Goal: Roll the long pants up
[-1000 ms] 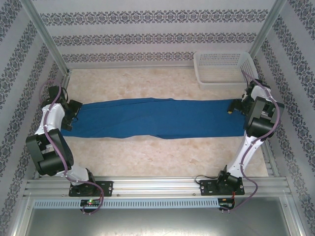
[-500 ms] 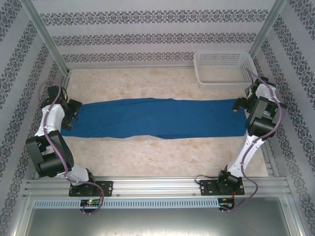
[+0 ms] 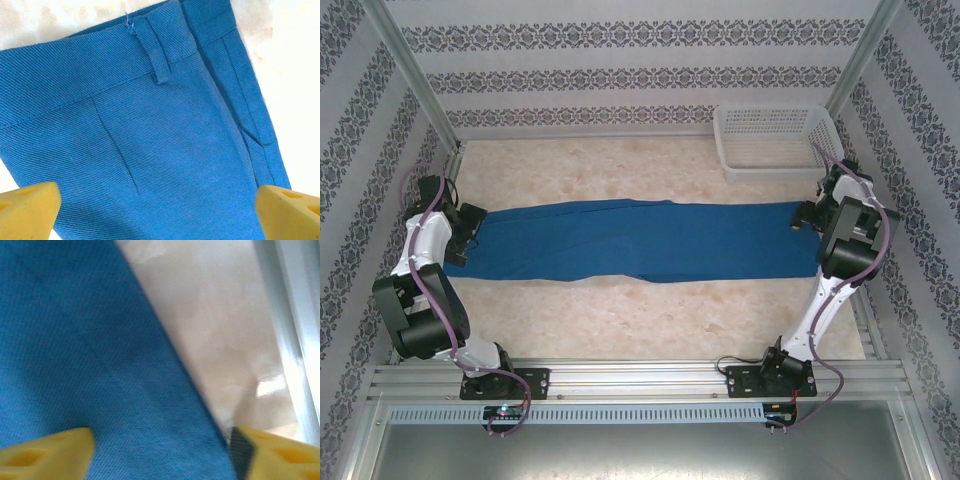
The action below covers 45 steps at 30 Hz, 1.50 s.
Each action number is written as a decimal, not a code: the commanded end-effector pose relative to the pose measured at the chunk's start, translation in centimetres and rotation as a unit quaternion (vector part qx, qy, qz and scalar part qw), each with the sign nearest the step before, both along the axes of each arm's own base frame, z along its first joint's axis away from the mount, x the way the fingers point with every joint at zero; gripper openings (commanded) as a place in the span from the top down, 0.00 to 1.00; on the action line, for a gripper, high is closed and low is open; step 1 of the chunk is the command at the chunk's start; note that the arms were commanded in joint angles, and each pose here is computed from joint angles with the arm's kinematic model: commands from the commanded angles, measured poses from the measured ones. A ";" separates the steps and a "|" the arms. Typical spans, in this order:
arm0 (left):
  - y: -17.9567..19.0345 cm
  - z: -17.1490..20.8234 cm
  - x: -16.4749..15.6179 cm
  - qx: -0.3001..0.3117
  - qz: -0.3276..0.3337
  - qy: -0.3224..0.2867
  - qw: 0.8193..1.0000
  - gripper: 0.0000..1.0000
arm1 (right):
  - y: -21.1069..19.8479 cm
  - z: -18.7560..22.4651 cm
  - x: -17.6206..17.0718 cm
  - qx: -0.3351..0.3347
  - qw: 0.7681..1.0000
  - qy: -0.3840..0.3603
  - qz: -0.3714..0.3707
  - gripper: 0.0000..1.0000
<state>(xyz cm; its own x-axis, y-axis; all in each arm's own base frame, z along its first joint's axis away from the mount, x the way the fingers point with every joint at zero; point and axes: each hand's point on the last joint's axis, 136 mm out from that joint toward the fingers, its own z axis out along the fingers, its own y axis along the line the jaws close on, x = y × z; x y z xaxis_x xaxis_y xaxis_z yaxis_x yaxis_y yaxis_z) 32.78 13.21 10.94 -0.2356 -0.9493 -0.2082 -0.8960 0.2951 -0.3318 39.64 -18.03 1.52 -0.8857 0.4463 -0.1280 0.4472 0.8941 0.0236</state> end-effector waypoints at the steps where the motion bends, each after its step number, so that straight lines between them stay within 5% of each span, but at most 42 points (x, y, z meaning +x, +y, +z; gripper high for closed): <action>1: 0.5 0.4 0.2 0.010 0.001 -0.001 1.000 0.00 | 3.2 -4.3 -3.7 0.021 0.995 0.094 0.024 0.48; 6: 0.4 0.6 0.0 0.010 0.003 -0.003 1.000 0.00 | 4.6 -4.1 -3.6 0.041 0.996 0.079 0.019 0.73; 8: 0.2 0.7 0.0 0.006 0.002 -0.009 1.000 0.00 | 5.0 -4.0 -3.9 0.042 0.995 0.085 0.021 0.97; 9: 0.1 0.6 0.0 0.003 0.002 -0.009 1.000 0.00 | 5.0 -3.9 -4.0 0.041 0.995 0.086 0.023 1.00; 15: -0.2 1.5 -0.1 0.002 -0.003 -0.017 1.000 0.00 | 4.1 0.2 -3.5 0.038 0.998 0.045 0.000 1.00; 20: -0.5 2.8 0.0 -0.002 -0.009 -0.031 0.999 0.00 | 3.8 7.5 -2.0 0.028 0.999 -0.030 -0.034 1.00; 34: -1.7 4.7 -1.2 -0.007 -0.020 -0.055 0.998 0.00 | 16.7 24.5 0.4 0.120 0.974 -0.185 0.048 1.00; 39: -2.0 5.3 -1.5 -0.008 -0.021 -0.063 0.998 0.00 | 17.9 25.5 0.8 0.112 0.975 -0.182 0.062 1.00; 45: -2.1 6.2 -1.7 -0.004 -0.026 -0.067 0.997 0.00 | 13.1 21.9 -0.7 0.061 0.992 -0.109 0.027 1.00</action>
